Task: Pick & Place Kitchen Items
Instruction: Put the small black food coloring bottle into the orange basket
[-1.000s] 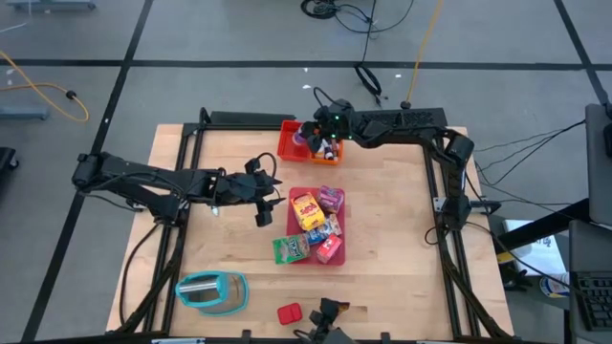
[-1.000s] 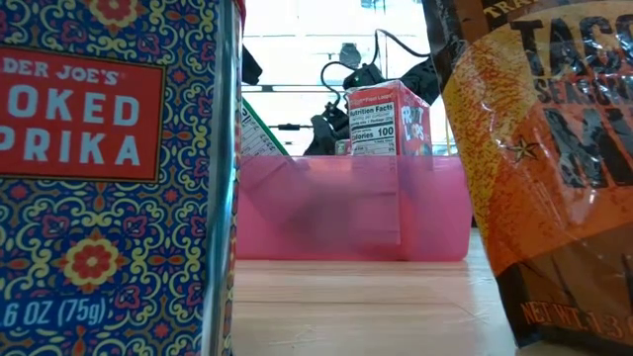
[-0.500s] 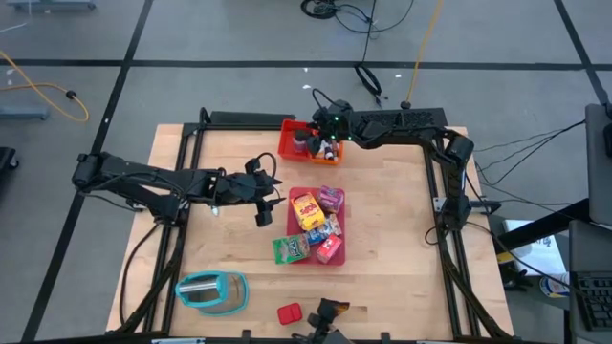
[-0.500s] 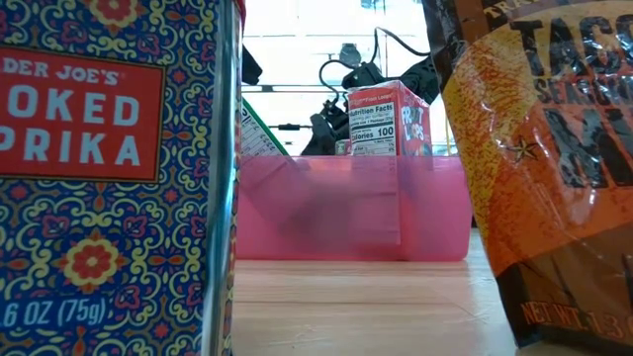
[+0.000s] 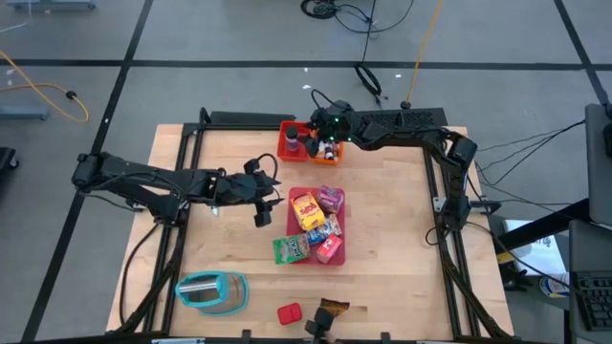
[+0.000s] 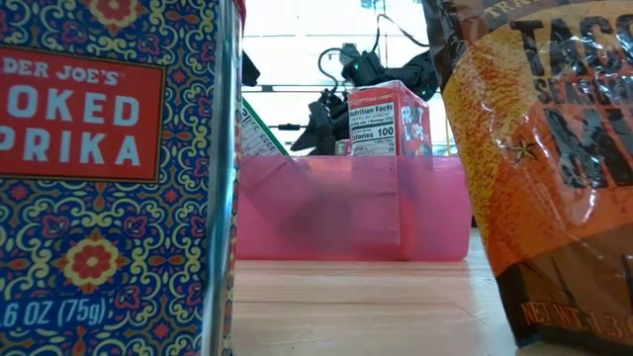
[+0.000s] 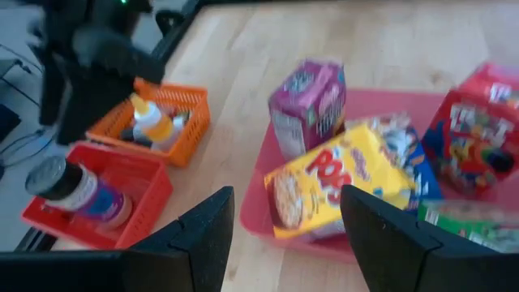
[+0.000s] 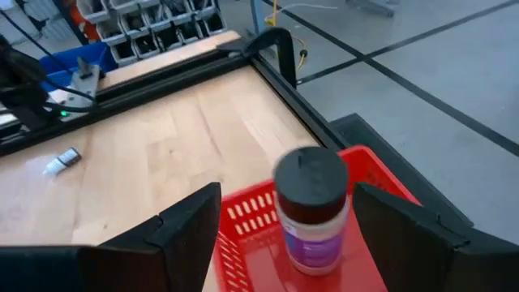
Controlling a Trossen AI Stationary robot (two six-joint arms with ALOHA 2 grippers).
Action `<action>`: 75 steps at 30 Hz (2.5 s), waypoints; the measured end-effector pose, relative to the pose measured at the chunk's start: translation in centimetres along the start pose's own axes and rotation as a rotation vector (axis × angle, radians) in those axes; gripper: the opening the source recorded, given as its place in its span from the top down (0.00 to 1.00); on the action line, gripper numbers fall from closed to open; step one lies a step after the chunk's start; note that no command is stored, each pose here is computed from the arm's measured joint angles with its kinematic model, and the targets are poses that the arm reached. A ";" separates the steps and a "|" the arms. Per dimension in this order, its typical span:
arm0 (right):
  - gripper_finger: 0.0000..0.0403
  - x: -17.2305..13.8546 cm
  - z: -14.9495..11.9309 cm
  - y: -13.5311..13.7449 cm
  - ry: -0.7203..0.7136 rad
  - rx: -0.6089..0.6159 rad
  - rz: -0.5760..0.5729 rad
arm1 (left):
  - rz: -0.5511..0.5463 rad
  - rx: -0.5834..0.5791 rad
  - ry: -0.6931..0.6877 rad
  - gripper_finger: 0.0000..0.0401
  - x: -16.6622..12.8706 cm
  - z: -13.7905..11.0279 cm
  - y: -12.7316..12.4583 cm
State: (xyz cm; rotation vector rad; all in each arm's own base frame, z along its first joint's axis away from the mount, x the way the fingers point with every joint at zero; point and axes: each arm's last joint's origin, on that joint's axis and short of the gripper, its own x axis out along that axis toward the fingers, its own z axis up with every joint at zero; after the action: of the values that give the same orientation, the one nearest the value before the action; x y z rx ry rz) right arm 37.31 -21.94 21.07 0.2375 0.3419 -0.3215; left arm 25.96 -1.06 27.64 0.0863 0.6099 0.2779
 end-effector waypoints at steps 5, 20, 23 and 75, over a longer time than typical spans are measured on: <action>0.32 -0.6 0.7 1.4 -0.002 -0.011 0.025 | 0.004 0.003 0.081 0.43 0.0 -0.8 0.0; 0.32 -3.0 0.6 7.3 0.206 -0.143 0.136 | 0.174 -0.323 0.283 0.43 -5.2 -3.6 2.2; 0.33 -3.2 -0.5 8.4 0.306 -0.180 0.161 | 0.249 -0.467 0.357 0.43 -5.9 -4.6 2.6; 0.35 -15.2 -5.8 14.6 0.056 -0.397 0.097 | 0.773 -1.259 0.923 0.43 -1.3 -15.0 1.6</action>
State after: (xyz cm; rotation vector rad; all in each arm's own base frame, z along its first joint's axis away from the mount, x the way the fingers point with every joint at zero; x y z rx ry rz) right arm 27.17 -2.79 23.82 -0.1263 0.4402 -0.1460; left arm 15.93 0.07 16.36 -1.1015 1.1930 1.4513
